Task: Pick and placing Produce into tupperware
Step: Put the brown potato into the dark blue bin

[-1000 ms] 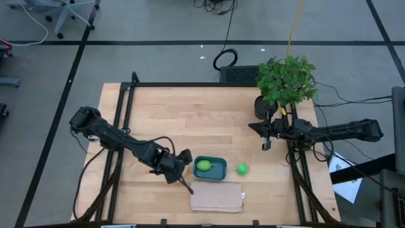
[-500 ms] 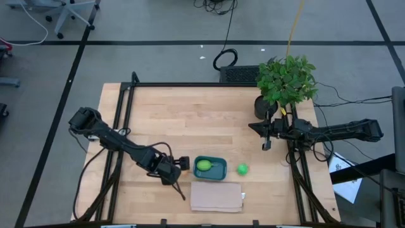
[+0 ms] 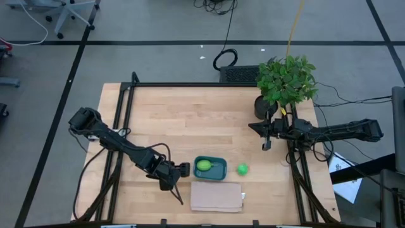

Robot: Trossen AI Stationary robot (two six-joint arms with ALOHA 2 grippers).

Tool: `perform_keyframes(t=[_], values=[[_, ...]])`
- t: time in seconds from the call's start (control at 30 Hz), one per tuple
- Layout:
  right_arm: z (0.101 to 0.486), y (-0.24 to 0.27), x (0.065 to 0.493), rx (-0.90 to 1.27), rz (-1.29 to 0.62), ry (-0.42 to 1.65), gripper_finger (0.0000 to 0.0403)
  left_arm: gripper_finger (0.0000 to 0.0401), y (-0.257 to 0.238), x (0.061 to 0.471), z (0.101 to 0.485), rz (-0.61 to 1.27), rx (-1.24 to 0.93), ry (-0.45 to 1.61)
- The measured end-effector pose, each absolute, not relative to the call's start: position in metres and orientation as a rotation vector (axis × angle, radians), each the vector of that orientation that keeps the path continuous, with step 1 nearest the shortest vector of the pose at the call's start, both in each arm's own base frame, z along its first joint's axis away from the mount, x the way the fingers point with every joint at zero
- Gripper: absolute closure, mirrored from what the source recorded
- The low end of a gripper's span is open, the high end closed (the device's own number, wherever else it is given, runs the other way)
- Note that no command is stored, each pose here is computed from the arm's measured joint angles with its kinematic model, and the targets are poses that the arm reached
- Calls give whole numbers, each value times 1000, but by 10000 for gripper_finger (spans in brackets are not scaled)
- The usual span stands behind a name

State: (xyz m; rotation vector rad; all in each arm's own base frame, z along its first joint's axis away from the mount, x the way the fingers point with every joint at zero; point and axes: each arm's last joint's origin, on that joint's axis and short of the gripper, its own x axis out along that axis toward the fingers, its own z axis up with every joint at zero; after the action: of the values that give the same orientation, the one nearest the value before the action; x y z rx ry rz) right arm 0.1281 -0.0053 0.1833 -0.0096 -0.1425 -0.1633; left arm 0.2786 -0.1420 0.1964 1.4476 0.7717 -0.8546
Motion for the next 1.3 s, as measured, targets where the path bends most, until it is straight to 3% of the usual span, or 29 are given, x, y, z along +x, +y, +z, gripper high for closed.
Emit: perform_keyframes(t=[1.07,1.3], values=[[183,-5,128,-20,-165,-141,403,38,-119,289,193,-1019,1306,719],[183,-5,128,-20,-165,-138,403,38,-117,299,172,-1045,1338,765]])
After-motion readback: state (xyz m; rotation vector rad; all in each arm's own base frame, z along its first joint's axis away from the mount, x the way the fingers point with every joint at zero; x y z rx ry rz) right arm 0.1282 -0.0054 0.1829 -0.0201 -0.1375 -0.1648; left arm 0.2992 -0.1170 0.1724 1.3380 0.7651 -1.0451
